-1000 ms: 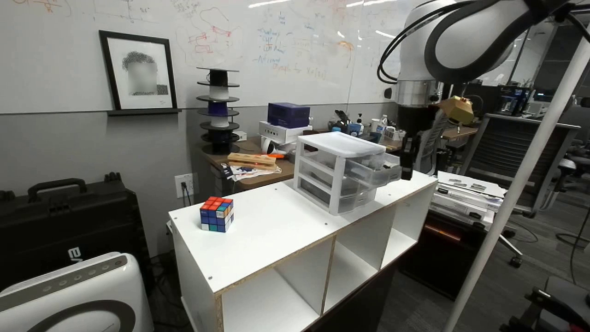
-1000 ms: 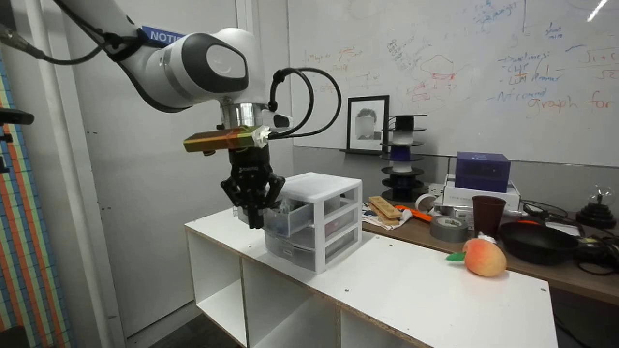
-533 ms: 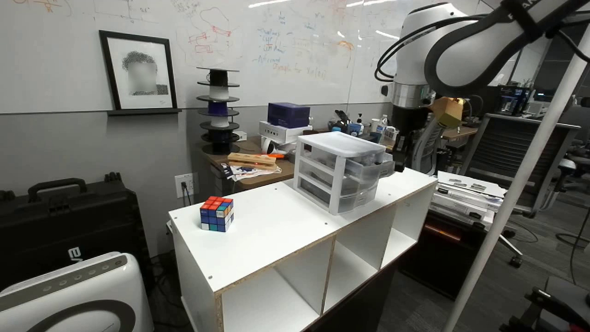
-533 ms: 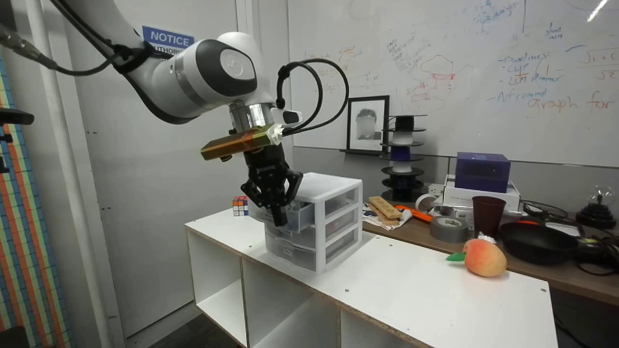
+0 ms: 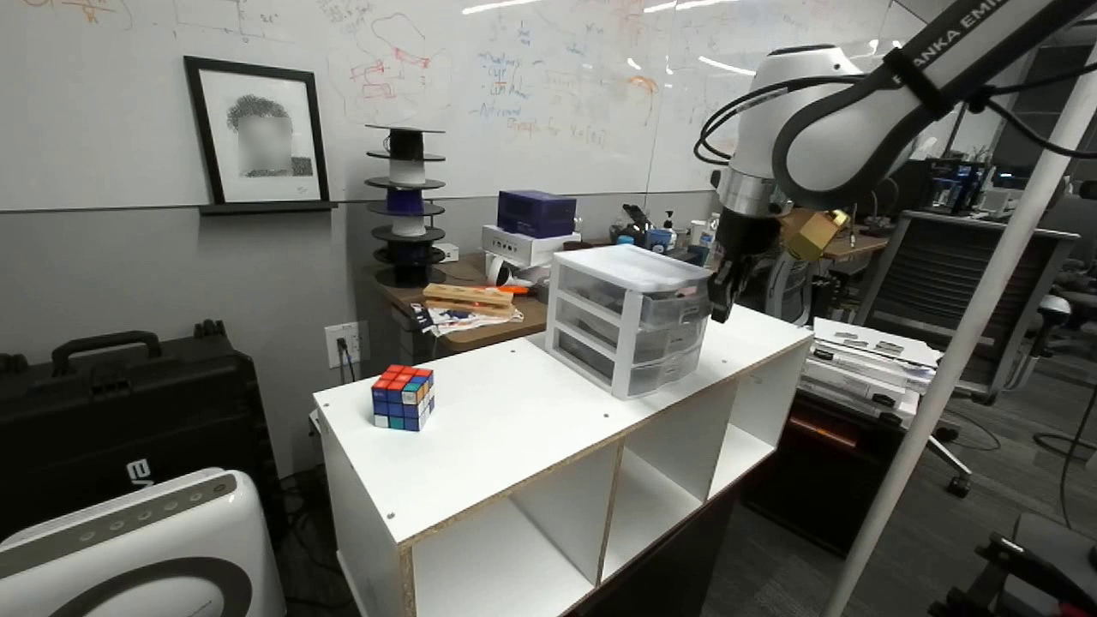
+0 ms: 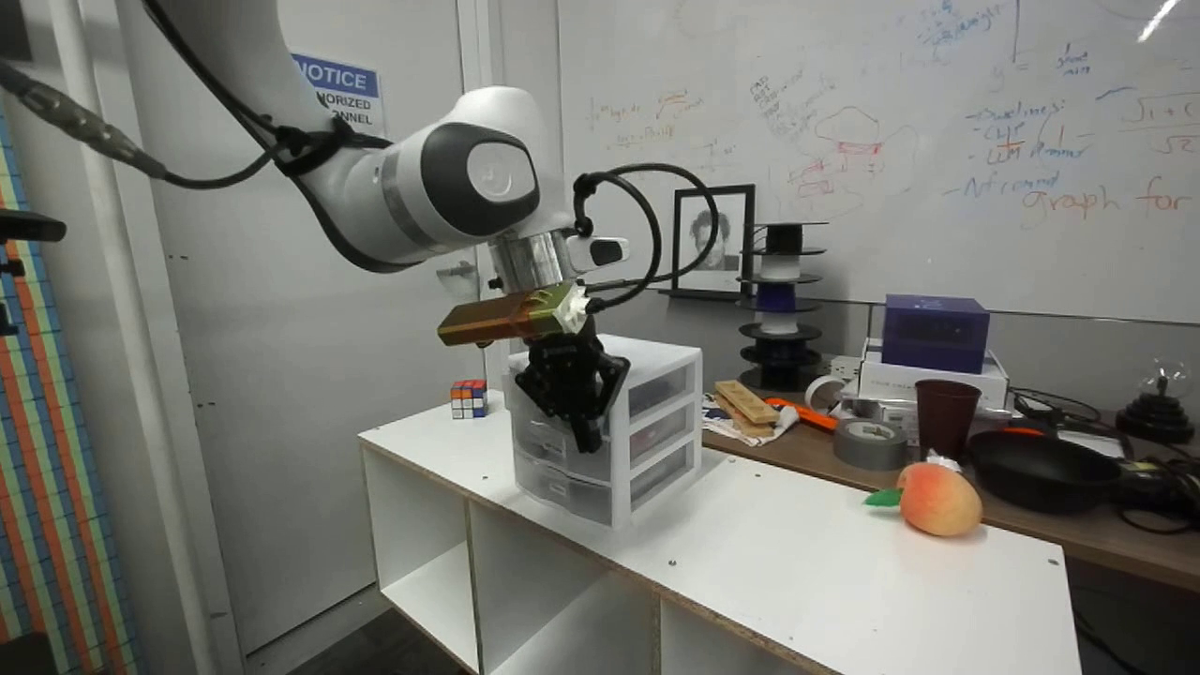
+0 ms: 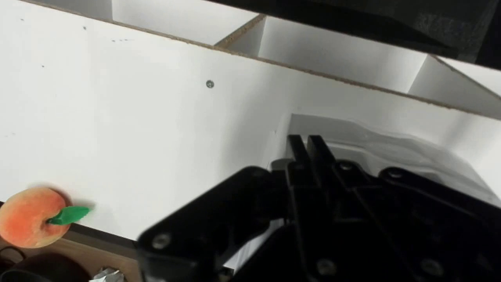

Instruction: Put the white paper and the grey object into the drawer then close the drawer.

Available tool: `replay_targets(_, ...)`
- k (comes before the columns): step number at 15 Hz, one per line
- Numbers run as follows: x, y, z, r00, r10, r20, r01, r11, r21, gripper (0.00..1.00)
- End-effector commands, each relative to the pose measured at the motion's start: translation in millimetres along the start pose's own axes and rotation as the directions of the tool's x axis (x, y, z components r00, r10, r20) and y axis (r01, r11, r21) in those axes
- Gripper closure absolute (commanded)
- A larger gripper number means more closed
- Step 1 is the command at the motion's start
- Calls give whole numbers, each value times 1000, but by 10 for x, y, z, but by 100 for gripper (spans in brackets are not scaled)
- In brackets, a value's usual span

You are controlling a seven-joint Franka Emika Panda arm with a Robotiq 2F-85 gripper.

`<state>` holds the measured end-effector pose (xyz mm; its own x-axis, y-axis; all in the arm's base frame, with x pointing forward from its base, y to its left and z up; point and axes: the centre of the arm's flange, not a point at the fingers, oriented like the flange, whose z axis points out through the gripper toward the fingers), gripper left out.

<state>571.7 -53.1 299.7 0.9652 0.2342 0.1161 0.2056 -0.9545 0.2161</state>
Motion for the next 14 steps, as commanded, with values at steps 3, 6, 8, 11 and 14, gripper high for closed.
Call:
replay_targets(3, 383, 214, 50, 981, 143, -130, -132, 987, 89, 90)
replay_targets(6, 325, 128, -126, 982, 139, -128, -125, 986, 109, 90)
replay_targets(8, 186, -12, -285, 988, 121, -92, -110, 986, 123, 90)
replay_targets(11, -79, -350, -707, 997, 69, 46, -75, 987, 145, 92)
replay_targets(14, -283, -601, -1224, 987, 57, 153, -75, 991, 115, 89)
